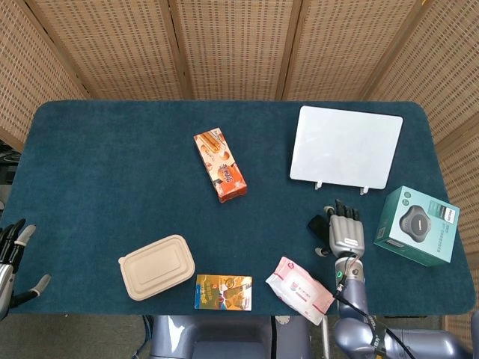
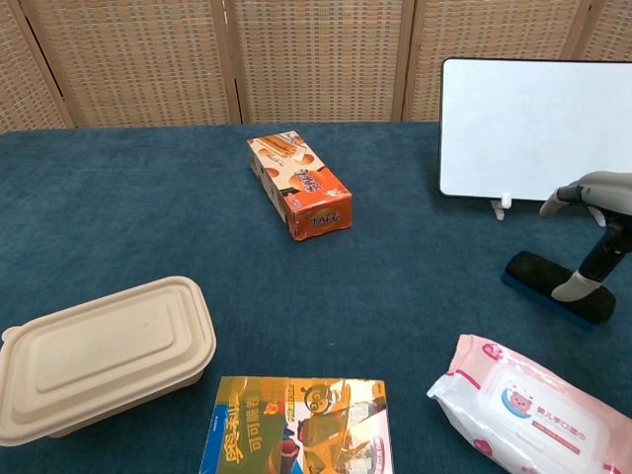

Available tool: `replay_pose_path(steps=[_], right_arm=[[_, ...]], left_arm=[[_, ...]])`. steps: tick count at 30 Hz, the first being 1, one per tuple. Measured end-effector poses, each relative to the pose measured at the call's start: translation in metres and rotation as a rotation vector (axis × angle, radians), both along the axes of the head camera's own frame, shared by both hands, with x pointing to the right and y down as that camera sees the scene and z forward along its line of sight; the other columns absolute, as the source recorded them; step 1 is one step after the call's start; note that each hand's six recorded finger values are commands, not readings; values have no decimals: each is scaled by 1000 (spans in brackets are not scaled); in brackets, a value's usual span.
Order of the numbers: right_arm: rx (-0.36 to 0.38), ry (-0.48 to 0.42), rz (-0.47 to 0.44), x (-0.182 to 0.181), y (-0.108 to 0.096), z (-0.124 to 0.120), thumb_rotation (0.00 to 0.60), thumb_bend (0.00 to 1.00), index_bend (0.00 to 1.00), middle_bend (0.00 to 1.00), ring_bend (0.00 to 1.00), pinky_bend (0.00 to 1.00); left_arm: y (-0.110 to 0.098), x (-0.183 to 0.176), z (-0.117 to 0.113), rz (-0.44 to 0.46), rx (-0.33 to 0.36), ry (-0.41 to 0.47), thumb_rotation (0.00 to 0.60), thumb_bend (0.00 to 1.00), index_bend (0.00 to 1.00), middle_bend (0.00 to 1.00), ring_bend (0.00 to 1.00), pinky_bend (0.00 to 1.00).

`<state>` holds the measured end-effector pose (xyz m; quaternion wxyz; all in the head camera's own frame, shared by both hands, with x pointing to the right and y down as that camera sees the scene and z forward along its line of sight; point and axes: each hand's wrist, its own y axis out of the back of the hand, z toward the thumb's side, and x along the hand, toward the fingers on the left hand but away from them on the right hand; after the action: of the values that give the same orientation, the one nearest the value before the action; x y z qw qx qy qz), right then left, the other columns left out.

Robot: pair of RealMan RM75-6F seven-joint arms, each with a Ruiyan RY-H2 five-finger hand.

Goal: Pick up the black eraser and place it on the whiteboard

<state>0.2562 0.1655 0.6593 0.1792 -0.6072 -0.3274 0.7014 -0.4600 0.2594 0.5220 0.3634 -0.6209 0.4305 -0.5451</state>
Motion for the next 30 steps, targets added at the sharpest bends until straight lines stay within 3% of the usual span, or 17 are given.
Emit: replay_pose_path(steps=[19,30], right_arm=[[-36,-5,8,11,2,28,600,105,175,0,0,0],[-36,2,5,14,0,31,600,107,189,0,0,0]], left_arm=[[0,2,2,6,-2,-6,600,250,0,0,0,0],[1,3,2,10,-1,-5,600,250,0,0,0,0]])
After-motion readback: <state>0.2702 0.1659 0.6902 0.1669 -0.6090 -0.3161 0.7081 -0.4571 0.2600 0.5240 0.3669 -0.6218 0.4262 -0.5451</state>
